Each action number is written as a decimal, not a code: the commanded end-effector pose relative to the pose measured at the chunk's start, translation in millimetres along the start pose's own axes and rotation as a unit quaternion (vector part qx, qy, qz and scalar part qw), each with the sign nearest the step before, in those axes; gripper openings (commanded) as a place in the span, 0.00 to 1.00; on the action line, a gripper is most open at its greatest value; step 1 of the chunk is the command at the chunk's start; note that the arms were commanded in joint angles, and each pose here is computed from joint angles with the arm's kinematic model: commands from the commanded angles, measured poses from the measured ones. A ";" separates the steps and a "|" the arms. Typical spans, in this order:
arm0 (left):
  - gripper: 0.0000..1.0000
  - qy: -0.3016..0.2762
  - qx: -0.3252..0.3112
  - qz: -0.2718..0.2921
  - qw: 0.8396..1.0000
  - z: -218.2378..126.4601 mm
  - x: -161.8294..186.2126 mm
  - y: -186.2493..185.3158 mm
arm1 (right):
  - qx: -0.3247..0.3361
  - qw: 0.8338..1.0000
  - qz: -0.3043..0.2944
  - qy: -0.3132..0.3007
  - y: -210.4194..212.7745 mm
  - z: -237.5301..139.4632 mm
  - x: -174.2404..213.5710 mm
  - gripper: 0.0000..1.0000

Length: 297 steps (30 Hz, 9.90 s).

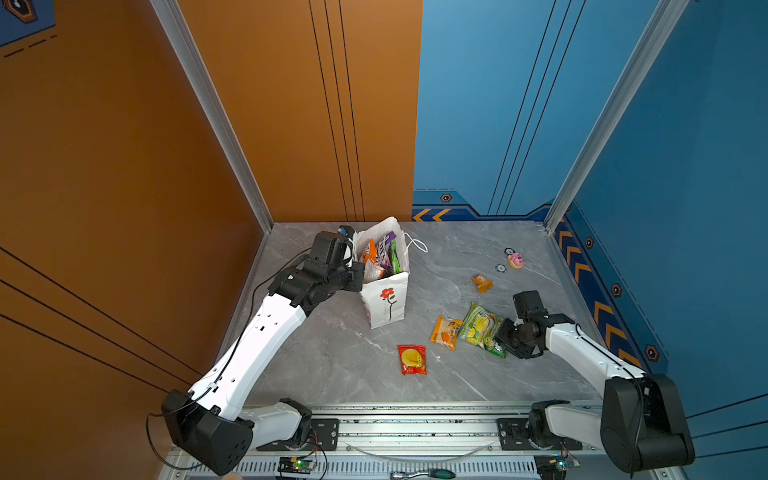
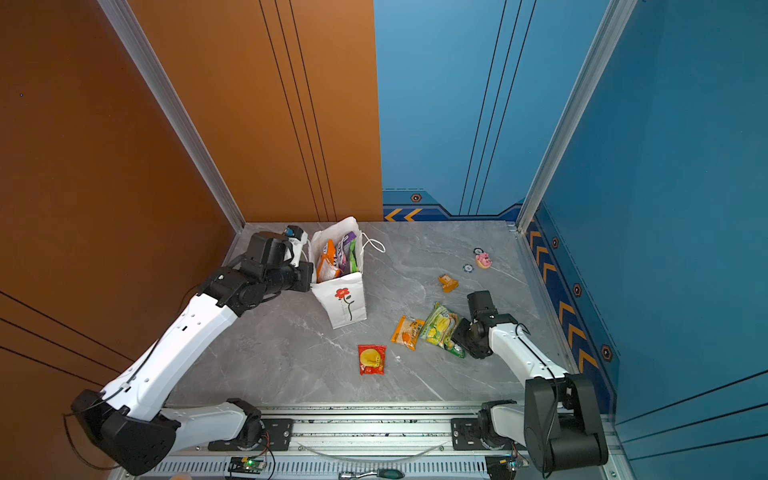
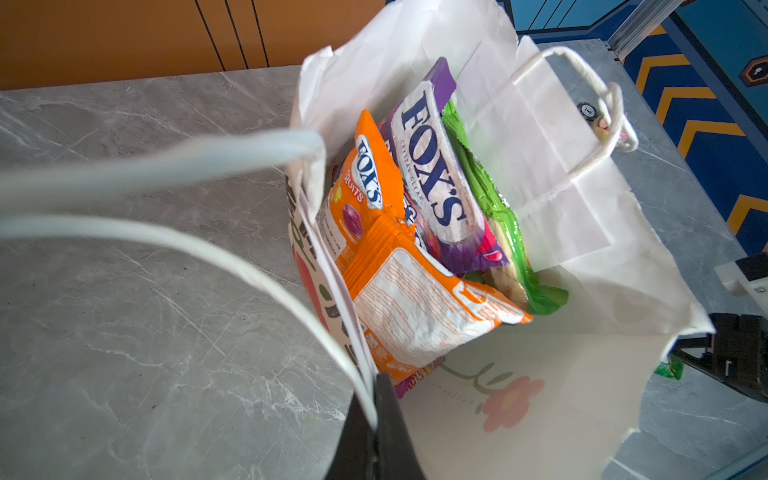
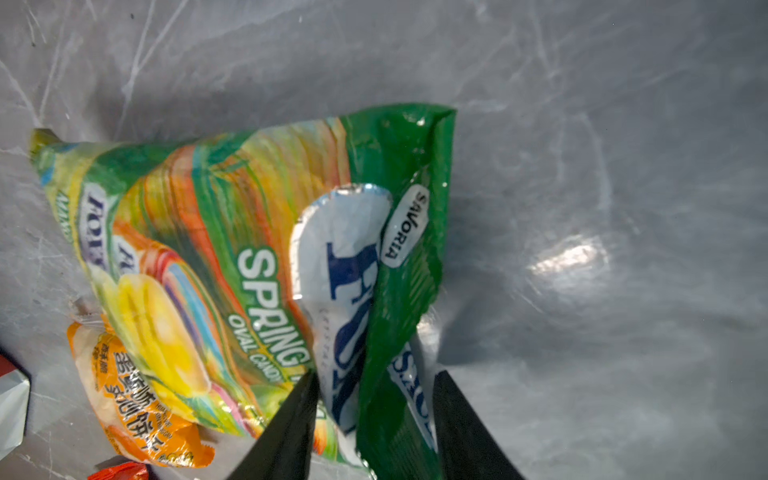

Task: Place the snacks into the paper bag

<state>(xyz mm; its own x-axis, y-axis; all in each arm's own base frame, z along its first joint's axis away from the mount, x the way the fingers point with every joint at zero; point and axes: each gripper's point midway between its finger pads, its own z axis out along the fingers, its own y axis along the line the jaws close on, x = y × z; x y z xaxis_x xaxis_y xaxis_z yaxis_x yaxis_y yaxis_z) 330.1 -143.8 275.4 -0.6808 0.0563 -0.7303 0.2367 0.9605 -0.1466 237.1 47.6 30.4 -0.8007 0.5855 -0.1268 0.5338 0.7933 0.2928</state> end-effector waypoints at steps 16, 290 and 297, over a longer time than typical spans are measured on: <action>0.00 -0.044 0.000 0.000 0.999 -8.6 -20.5 -1.3 | 0.000 1.000 -0.012 0.000 0.7 4.6 5.3 0.01; 0.00 -0.059 0.033 -0.031 0.997 -6.2 -25.4 -2.3 | -0.256 0.874 -0.280 -0.303 301.8 -262.9 -15.0 0.69; 0.00 -0.059 0.028 -0.030 0.997 -6.0 -25.0 -0.9 | -0.225 0.880 -0.294 -0.298 264.0 -248.2 -28.5 0.73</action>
<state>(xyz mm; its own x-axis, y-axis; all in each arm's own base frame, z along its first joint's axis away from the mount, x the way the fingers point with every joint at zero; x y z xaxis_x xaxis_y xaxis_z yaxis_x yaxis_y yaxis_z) 334.7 -144.9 276.7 -0.6771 -0.0197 -0.7357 0.2329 0.9425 -0.2397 338.4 205.2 339.3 -0.5698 0.2023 -0.7965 -0.1677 0.9202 0.3537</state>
